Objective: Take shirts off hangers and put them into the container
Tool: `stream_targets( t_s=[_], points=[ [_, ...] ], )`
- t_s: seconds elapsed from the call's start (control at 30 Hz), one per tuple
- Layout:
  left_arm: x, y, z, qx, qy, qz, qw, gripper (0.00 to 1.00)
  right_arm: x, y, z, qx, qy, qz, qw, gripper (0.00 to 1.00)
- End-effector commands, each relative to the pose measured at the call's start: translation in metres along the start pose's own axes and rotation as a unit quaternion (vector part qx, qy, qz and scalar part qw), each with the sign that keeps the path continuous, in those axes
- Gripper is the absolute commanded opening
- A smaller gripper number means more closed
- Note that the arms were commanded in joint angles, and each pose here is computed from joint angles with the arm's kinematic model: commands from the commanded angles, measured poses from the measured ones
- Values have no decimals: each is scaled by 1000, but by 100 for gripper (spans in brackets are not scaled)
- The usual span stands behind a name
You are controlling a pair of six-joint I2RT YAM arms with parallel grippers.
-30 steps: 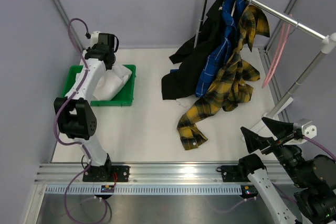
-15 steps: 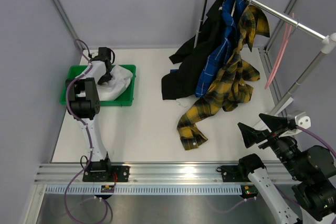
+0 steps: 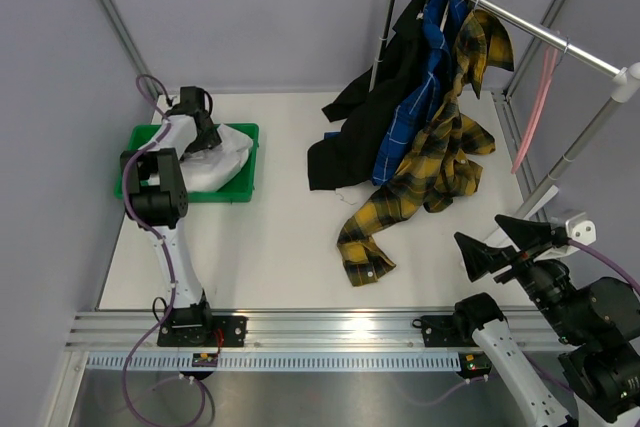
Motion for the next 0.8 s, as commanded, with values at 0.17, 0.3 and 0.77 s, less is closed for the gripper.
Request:
stream_targets(
  t_s=[0.17, 0.3, 0.77],
  points=[
    [67, -89, 14, -60, -61, -115, 990, 97, 4, -5, 8, 25, -5, 1, 1000, 99],
    [75, -148, 28, -83, -92, -148, 981, 99, 5, -8, 10, 30, -4, -6, 1000, 100],
    [-52, -172, 35, -120, -164, -95, 975, 93, 1, -6, 12, 45, -1, -10, 999, 99]
  ],
)
Point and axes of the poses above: each gripper's point midway between its finger pads, its own y axis out along the fingers, its own z axis along the line the jaws close on, x = y × z, the point moved 3 cm from there along -y, back along the fingers, and after that the axes turned 14 degrees about y, right-handed, at the moved point
